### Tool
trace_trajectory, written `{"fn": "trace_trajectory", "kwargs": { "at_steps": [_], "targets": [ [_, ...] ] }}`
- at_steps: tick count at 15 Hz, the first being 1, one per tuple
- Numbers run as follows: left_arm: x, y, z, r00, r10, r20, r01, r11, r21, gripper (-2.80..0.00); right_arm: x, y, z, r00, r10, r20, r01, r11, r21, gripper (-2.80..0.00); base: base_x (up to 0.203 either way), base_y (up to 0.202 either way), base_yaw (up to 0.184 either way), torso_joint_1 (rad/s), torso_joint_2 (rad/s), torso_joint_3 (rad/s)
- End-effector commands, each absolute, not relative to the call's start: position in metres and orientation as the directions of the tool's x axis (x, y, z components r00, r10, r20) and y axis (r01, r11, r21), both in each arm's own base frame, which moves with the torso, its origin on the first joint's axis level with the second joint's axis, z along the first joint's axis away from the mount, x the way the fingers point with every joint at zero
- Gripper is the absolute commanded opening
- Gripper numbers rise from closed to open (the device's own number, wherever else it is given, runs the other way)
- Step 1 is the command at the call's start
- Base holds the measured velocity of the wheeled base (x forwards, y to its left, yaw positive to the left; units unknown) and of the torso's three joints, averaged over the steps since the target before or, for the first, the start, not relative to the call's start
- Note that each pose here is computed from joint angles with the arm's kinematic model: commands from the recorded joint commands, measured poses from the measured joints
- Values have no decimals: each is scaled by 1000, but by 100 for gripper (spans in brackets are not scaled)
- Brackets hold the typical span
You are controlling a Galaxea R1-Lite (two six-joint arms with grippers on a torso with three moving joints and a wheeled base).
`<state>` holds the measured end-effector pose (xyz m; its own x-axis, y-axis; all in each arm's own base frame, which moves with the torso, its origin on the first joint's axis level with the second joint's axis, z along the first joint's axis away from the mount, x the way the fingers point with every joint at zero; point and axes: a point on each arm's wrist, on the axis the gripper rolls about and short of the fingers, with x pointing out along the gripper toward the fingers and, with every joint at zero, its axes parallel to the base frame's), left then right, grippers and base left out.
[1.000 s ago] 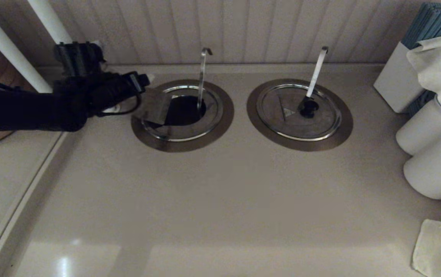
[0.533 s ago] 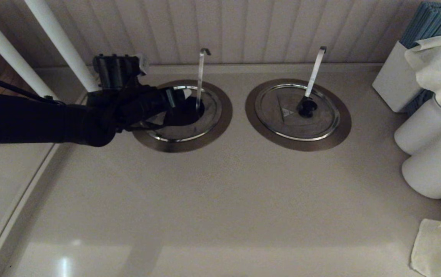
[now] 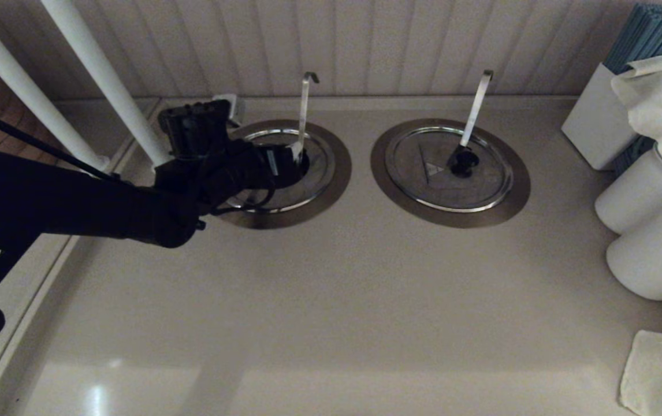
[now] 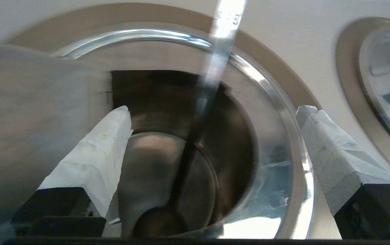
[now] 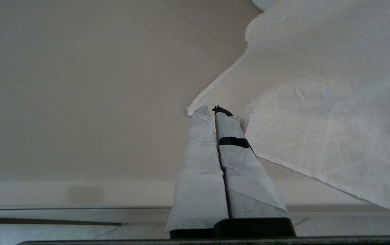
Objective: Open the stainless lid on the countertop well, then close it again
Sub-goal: Stir with a spoon
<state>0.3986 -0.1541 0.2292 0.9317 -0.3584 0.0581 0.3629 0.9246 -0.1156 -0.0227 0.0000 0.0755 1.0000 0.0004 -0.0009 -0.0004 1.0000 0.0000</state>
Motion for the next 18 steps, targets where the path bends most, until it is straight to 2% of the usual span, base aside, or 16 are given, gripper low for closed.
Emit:
{"fn": "trace_trajectory", "kwargs": {
  "at_steps": [1, 12, 14, 18],
  "targets": [
    [407, -161, 209, 930, -367, 27, 367, 923, -114, 0, -23, 0, 76, 1000, 1, -2, -1, 1000, 0, -280, 0, 0, 0, 0, 0, 0],
    [421, -172, 198, 934, -356, 30, 357, 928, -108, 0, -23, 0, 76, 1000, 2, -2, -2, 1000, 0, -280, 0, 0, 0, 0, 0, 0],
    [427, -175, 206, 932, -357, 55, 361, 928, -93, 0, -23, 0, 76, 1000, 0, -2, 0, 1000, 0, -280, 0, 0, 0, 0, 0, 0],
    [437, -184, 200, 930, -367, 18, 367, 927, -76, 0, -23, 0, 76, 1000, 1, -2, -1, 1000, 0, -280, 0, 0, 0, 0, 0, 0]
  ]
}}
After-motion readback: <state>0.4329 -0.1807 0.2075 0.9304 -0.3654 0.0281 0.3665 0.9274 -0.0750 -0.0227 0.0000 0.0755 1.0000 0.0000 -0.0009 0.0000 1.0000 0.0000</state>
